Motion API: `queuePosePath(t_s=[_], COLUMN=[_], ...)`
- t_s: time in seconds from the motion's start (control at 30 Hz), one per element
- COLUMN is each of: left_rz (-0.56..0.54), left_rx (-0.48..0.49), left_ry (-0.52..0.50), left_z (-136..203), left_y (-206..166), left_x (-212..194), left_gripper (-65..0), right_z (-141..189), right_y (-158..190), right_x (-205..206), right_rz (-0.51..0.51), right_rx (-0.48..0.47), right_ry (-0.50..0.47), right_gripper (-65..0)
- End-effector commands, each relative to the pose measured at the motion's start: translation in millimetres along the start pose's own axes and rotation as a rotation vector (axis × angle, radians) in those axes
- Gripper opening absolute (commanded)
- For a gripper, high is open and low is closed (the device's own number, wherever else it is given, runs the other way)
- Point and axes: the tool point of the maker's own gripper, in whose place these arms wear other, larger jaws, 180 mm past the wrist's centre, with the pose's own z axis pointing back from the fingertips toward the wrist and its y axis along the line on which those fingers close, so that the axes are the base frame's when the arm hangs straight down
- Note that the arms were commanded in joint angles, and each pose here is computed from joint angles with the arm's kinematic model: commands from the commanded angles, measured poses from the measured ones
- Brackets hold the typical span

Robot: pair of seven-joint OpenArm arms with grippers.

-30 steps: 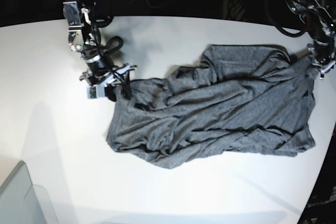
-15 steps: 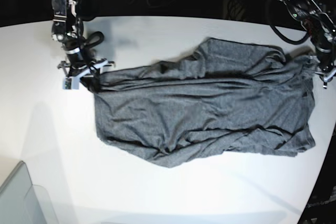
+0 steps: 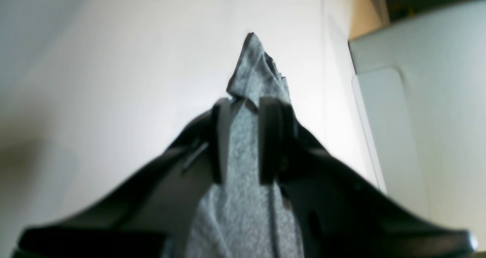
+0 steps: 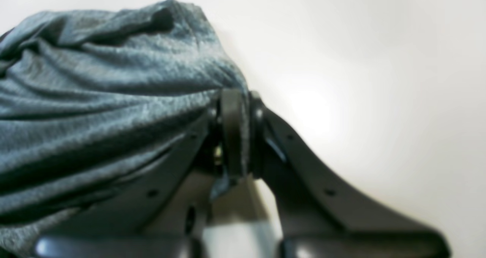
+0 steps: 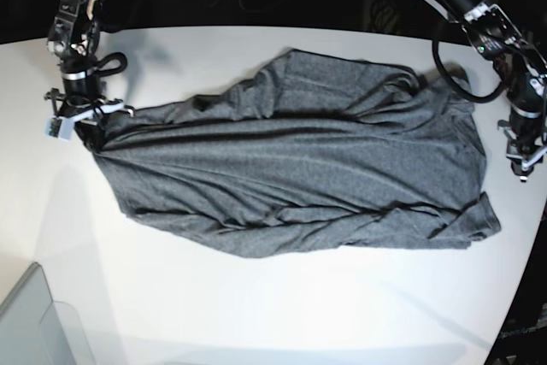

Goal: Layout the t-shirt on the table in an organized manner, then fold the t-shirt properly
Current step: 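Grasp the shirt's edge with the right gripper and pull it outward, then move the left gripper down along the shirt to its lower edge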

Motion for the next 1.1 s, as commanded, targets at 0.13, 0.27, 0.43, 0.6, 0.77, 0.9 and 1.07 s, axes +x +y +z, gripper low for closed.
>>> queuePosePath(t_s=[0.13, 0.27, 0.43, 0.6, 0.77, 0.9, 1.07], left_rz=[-0.017, -0.046, -0.118, -0.271, -0.503, -0.651, -0.792], left_rx=[-0.04, -0.065, -0.098, -0.121, -0.153, -0.106, 0.008], left_ry=[0.04, 0.112, 0.131, 0.117, 0.06, 0.014, 0.047], left_z=[-11.6, -19.9, -30.3, -37.6, -46.7, -56.6, -75.2], left_y=[-16.5, -30.0, -45.3, -58.5, -90.5, -92.2, -61.7], left_x=[-14.7, -43.3, -76.4, -79.9, -70.3, -62.5, -69.4], left_gripper=[-51.7, -51.7, -51.7, -51.7, -51.6, -51.6, -47.9], right_z=[7.9, 14.7, 24.0, 34.7, 39.7, 41.2, 41.2], right_y=[-12.2, -14.7, -14.4, -9.7, -2.3, -0.2, 1.2], right_x=[10.2, 1.2, 4.1, 17.3, 23.1, 23.8, 21.4], right_rz=[0.009, 0.011, 0.029, 0.057, 0.052, 0.05, 0.042], right_rx=[-0.022, -0.027, -0.024, -0.012, -0.005, -0.002, -0.002], right_ry=[-0.04, -0.018, -0.023, -0.053, -0.074, -0.077, -0.073], right_gripper=[-65.0, -65.0, -65.0, -52.0, -34.0, -27.7, -27.7])
